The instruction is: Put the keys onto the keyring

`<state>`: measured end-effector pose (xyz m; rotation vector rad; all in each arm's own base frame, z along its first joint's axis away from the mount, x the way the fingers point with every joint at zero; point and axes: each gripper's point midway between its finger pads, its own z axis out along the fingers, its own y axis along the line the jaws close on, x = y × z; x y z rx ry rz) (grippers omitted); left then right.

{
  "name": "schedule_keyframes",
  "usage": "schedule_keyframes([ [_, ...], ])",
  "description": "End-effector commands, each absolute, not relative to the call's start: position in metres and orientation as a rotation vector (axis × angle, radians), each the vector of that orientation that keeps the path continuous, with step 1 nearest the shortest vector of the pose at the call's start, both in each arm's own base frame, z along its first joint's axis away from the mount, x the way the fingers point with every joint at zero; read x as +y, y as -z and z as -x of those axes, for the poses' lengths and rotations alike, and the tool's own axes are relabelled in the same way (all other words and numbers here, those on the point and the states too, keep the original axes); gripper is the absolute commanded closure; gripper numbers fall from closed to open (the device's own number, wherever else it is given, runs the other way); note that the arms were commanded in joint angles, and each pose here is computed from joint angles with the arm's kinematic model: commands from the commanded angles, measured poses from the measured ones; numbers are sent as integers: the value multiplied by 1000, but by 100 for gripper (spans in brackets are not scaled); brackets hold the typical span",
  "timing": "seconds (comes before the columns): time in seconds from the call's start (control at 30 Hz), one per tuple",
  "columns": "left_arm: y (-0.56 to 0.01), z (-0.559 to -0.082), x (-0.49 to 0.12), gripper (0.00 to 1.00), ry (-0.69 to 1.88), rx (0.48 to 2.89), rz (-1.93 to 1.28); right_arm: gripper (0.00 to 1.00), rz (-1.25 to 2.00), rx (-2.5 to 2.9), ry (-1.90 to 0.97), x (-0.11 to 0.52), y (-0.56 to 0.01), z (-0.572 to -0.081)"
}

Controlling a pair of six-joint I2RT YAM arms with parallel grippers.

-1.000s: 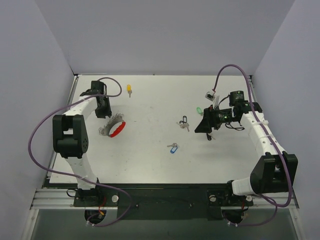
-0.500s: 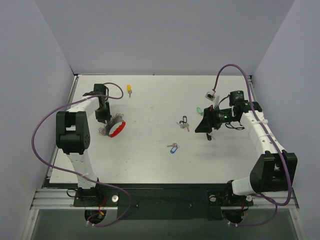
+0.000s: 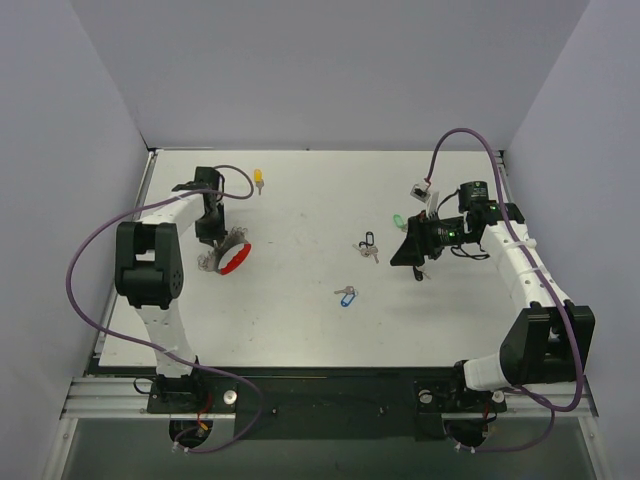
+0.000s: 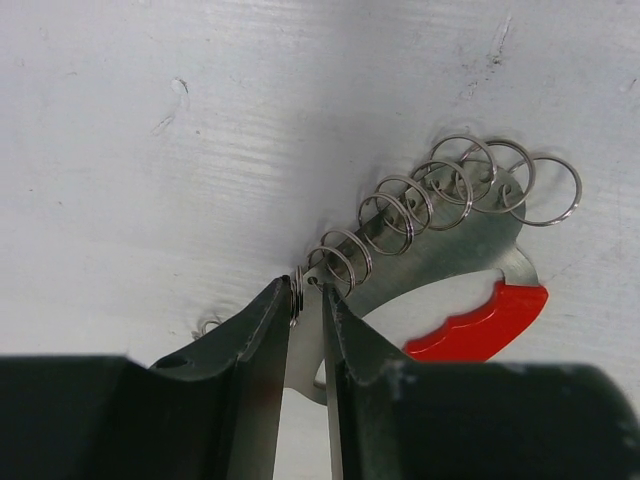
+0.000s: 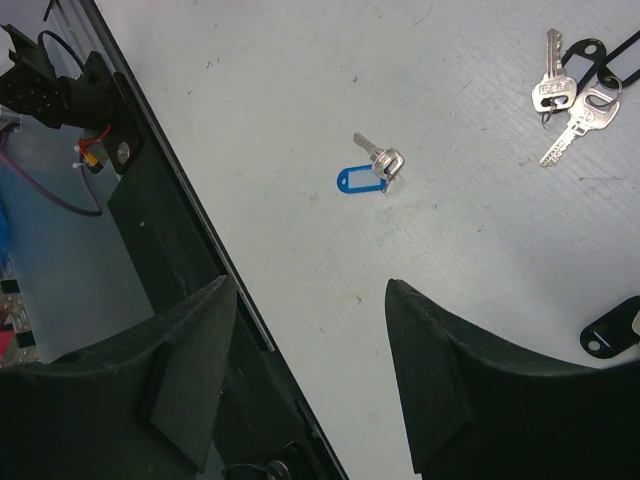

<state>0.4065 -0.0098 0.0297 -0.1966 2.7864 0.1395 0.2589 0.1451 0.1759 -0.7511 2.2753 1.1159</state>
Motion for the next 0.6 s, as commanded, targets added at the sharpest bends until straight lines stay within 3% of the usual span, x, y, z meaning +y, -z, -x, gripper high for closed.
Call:
schedule_keyframes([
  [0.0, -47, -419, -9, 71, -187, 2735, 158, 44, 780, 2245, -1148, 150, -187, -259],
  [0.57, -55, -420, -11, 72, -347, 2699, 64, 44, 799, 2242, -1162, 152, -187, -255],
])
